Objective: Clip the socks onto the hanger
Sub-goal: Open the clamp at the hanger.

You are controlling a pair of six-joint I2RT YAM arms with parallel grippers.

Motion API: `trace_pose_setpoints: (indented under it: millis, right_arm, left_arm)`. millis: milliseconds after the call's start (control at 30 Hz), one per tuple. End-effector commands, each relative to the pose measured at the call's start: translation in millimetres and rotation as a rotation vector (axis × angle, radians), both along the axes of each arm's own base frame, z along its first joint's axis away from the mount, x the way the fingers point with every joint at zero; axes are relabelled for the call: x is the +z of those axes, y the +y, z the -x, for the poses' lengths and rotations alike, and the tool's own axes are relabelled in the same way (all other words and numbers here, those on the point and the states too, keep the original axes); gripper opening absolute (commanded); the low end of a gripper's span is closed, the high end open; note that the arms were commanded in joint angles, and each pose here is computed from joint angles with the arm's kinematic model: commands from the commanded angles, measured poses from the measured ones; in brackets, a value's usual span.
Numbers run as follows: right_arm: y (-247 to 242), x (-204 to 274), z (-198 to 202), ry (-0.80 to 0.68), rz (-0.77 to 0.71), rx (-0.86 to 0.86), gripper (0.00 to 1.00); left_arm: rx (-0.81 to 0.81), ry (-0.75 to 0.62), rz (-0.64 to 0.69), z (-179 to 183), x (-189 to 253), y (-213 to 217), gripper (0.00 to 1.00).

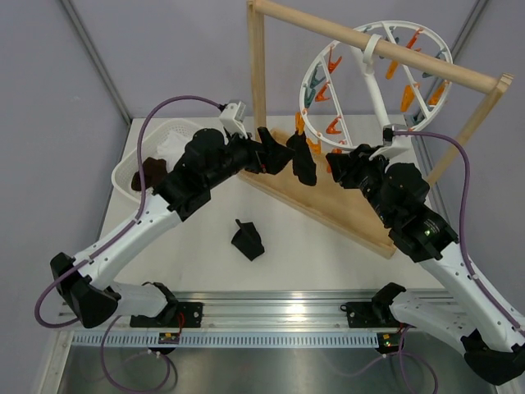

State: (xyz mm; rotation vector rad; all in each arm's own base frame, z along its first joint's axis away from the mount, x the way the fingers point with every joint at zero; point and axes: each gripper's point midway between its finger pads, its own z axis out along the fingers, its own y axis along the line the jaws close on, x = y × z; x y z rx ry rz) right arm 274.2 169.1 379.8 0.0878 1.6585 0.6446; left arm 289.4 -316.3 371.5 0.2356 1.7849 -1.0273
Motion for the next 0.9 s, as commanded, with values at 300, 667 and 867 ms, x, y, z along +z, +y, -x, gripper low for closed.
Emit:
trace_pose_setpoints:
  millis: [300, 667, 867]
  right_arm:
    - [7, -56, 11, 0.192, 0.101, 0.047, 0.29]
    - [10, -52, 12, 0.169, 0.089, 0.068, 0.29]
    - [12, -55, 13, 0.169, 0.090, 0.081, 0.30]
  left_arm:
    - [0.057, 0.009, 0.276, -39, 79, -31, 0.86]
    - [0.073, 0.153, 0.247, -63, 52, -59, 0.73]
    - [0.060, 0.170, 0.255, -68, 47, -68, 0.69]
